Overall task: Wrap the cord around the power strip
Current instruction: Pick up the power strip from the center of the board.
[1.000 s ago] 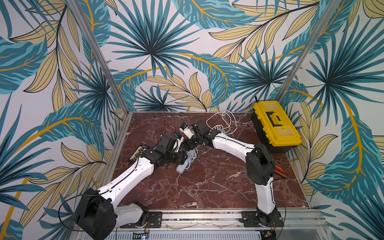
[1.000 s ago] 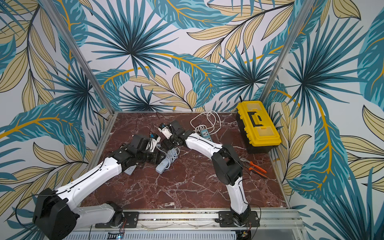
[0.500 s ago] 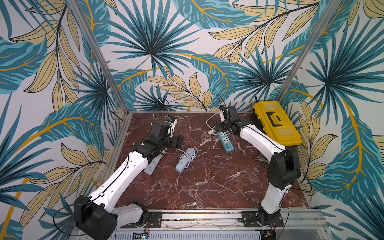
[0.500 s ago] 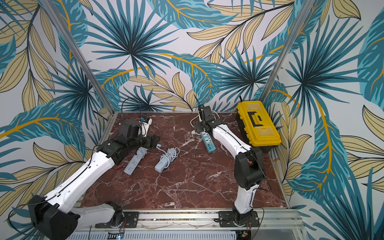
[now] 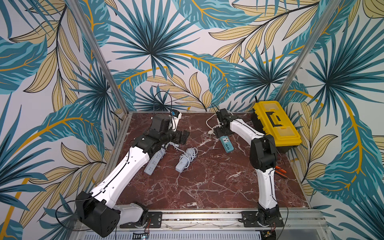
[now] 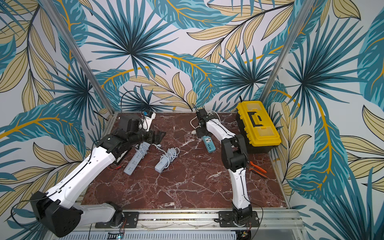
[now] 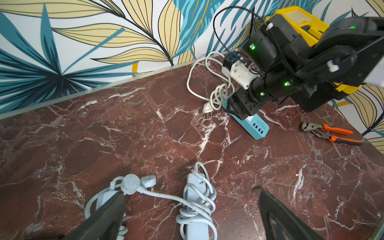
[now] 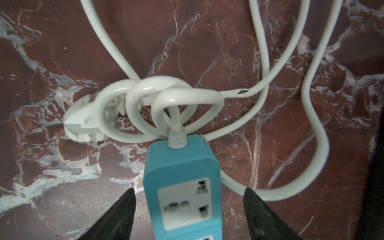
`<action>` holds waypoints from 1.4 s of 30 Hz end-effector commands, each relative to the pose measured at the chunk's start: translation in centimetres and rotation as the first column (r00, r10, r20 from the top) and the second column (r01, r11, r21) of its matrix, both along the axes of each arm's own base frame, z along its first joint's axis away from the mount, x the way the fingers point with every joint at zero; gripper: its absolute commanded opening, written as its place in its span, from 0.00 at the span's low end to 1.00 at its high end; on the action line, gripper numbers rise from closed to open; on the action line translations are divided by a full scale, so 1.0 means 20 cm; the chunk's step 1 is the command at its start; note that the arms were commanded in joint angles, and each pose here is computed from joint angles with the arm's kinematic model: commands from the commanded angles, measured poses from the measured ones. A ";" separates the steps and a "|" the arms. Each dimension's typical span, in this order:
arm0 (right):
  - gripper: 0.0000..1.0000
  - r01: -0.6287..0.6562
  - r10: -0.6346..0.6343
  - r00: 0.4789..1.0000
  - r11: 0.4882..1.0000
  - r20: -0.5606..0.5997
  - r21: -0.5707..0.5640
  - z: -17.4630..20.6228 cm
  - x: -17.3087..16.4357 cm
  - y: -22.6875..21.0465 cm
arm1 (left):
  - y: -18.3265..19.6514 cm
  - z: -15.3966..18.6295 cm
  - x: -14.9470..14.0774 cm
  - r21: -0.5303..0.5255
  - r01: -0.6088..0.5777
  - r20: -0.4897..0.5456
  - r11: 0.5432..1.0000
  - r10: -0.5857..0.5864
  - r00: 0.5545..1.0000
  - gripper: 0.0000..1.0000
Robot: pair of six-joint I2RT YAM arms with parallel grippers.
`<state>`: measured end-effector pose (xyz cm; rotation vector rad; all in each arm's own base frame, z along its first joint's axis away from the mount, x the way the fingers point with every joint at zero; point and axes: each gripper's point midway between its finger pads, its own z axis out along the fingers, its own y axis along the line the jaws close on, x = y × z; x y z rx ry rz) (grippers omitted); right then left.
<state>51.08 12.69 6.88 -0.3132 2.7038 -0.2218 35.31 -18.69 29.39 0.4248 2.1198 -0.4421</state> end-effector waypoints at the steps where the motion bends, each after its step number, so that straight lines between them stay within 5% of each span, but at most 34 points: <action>1: 0.80 0.009 -0.008 0.998 1.000 -0.059 0.009 -0.09 -0.02 0.01 | -0.01 0.02 -0.01 -0.014 0.048 0.018 0.999 -0.048 0.999 0.99; 4: 0.76 0.014 -0.013 0.997 1.000 -0.076 0.012 -0.14 0.01 0.03 | -0.03 -0.04 -0.01 -0.044 0.095 -0.005 0.995 -0.095 0.995 0.99; 7: 0.59 0.038 -0.036 0.995 0.999 -0.089 0.025 -0.12 0.00 0.03 | -0.01 -0.07 0.00 -0.066 0.099 -0.016 0.993 -0.100 0.995 0.99; 10: 0.41 0.062 -0.057 0.996 0.996 -0.065 0.070 -0.05 -0.04 0.04 | 0.05 -0.09 0.07 -0.079 -0.003 -0.047 0.997 -0.001 0.999 1.00; 13: 0.30 0.111 -0.105 0.993 0.985 -0.048 0.133 0.07 -0.12 0.04 | 0.09 -0.06 0.12 -0.143 -0.055 -0.120 0.988 0.038 0.992 0.89; 19: 0.26 0.211 -0.273 0.960 0.851 0.062 0.480 0.48 -0.34 0.12 | -0.10 -0.04 0.08 -0.219 -0.017 -0.200 0.976 -0.028 0.979 0.76; 22: 0.28 0.262 -0.426 0.900 0.701 0.095 0.663 0.66 -0.41 0.11 | -0.37 -0.16 -0.03 -0.211 0.026 -0.286 0.977 -0.088 0.954 0.78; 24: 0.28 0.348 -0.567 0.823 0.556 0.038 0.755 0.72 -0.48 0.07 | -0.55 -0.26 -0.11 -0.215 0.049 -0.358 0.975 -0.126 0.925 0.83; 26: 0.28 0.394 -0.667 0.745 0.464 0.020 0.793 0.75 -0.54 0.04 | -0.68 -0.32 -0.17 -0.227 0.071 -0.410 0.971 -0.162 0.897 0.89; 29: 0.28 0.409 -0.745 0.665 0.413 0.044 0.813 0.81 -0.62 0.00 | -0.84 -0.37 -0.25 -0.232 0.122 -0.448 0.965 -0.217 0.867 0.91; 33: 0.30 0.401 -0.747 0.665 0.354 -0.002 0.845 0.84 -0.65 0.05 | -0.96 -0.44 -0.33 -0.252 0.179 -0.484 0.951 -0.284 0.828 0.87; 42: 0.35 0.350 -0.702 0.712 0.357 0.001 0.866 0.90 -0.69 0.12 | -1.03 -0.41 -0.31 -0.326 0.200 -0.465 0.924 -0.341 0.817 0.45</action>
